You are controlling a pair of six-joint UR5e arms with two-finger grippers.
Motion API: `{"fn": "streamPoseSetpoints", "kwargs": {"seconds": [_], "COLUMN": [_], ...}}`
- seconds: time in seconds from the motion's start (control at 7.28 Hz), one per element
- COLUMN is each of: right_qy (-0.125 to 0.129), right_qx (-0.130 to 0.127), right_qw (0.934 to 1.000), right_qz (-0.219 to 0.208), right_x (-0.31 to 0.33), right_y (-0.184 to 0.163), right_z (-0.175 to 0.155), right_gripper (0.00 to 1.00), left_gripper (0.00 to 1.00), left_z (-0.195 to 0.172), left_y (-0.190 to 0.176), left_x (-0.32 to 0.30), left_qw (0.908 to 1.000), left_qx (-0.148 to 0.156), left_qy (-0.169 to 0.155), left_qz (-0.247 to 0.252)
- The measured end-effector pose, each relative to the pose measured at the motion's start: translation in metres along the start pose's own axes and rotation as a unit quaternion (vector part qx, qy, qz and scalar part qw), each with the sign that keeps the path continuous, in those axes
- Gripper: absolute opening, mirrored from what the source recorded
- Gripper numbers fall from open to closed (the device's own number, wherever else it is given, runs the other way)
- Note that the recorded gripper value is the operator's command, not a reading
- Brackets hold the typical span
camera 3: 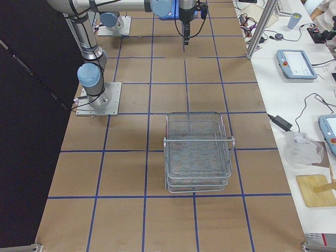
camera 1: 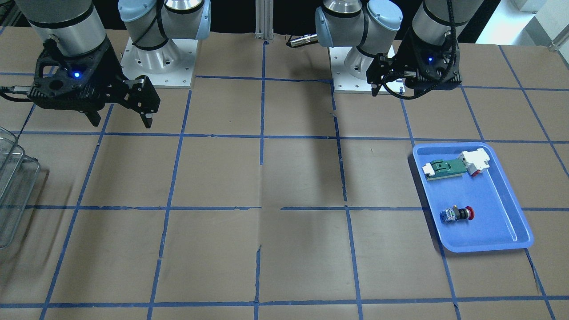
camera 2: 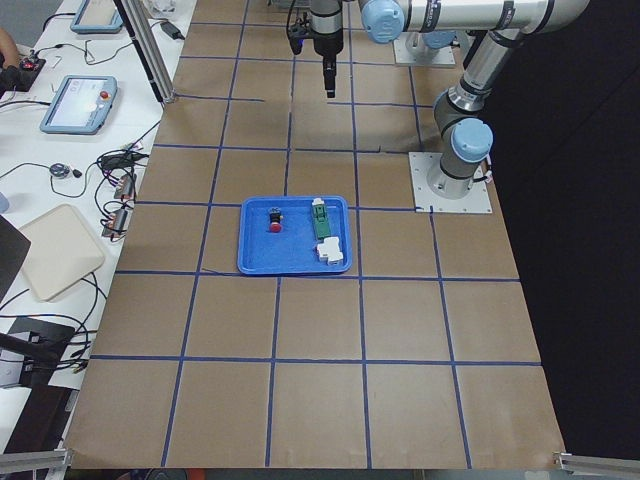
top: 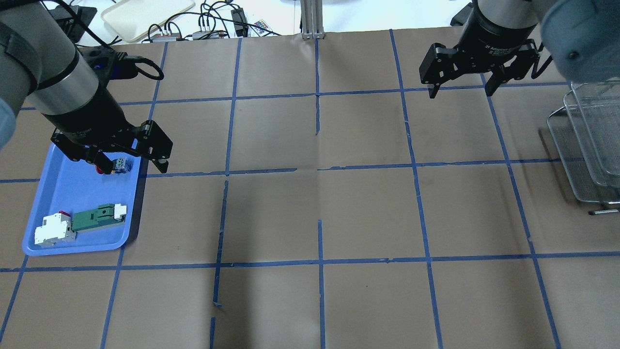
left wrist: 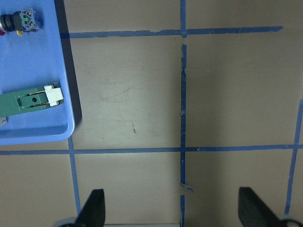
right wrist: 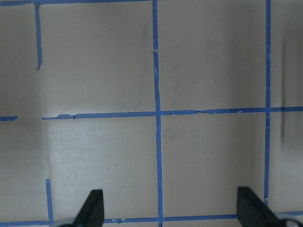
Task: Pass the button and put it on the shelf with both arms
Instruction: 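Move the left gripper over the blue tray toward the red button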
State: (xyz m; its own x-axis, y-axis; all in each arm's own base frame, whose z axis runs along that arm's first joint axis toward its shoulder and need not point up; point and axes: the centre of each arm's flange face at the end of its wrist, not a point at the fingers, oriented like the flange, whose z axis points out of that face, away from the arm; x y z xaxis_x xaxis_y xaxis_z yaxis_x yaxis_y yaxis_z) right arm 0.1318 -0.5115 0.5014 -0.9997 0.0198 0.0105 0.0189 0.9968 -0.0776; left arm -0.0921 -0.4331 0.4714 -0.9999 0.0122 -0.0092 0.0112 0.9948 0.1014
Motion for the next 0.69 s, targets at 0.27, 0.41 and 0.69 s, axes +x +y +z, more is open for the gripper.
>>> {"fn": "streamPoseSetpoints", "kwargs": {"seconds": [0.27,0.41,0.69], "right_qy": [0.000,0.000,0.000], "right_qx": [0.001,-0.001,-0.003], "right_qw": [1.0000,1.0000,1.0000], "right_qz": [0.000,0.000,0.000], "right_x": [0.0002,0.0002,0.0002], "right_y": [-0.0023,-0.0025,-0.0015], "right_z": [-0.0024,-0.0015,0.0007], "right_gripper": [1.00,1.00,1.00], "left_gripper": [1.00,1.00,1.00], "left_z": [-0.0006,0.0001,0.0033], "left_y": [0.0001,-0.0004,-0.0023], "left_x": [0.0012,0.0016,0.0034], "left_qw": [1.0000,1.0000,0.9999], "left_qx": [0.002,0.002,0.006], "left_qy": [0.000,0.000,0.010], "left_qz": [0.000,0.000,-0.001]}}
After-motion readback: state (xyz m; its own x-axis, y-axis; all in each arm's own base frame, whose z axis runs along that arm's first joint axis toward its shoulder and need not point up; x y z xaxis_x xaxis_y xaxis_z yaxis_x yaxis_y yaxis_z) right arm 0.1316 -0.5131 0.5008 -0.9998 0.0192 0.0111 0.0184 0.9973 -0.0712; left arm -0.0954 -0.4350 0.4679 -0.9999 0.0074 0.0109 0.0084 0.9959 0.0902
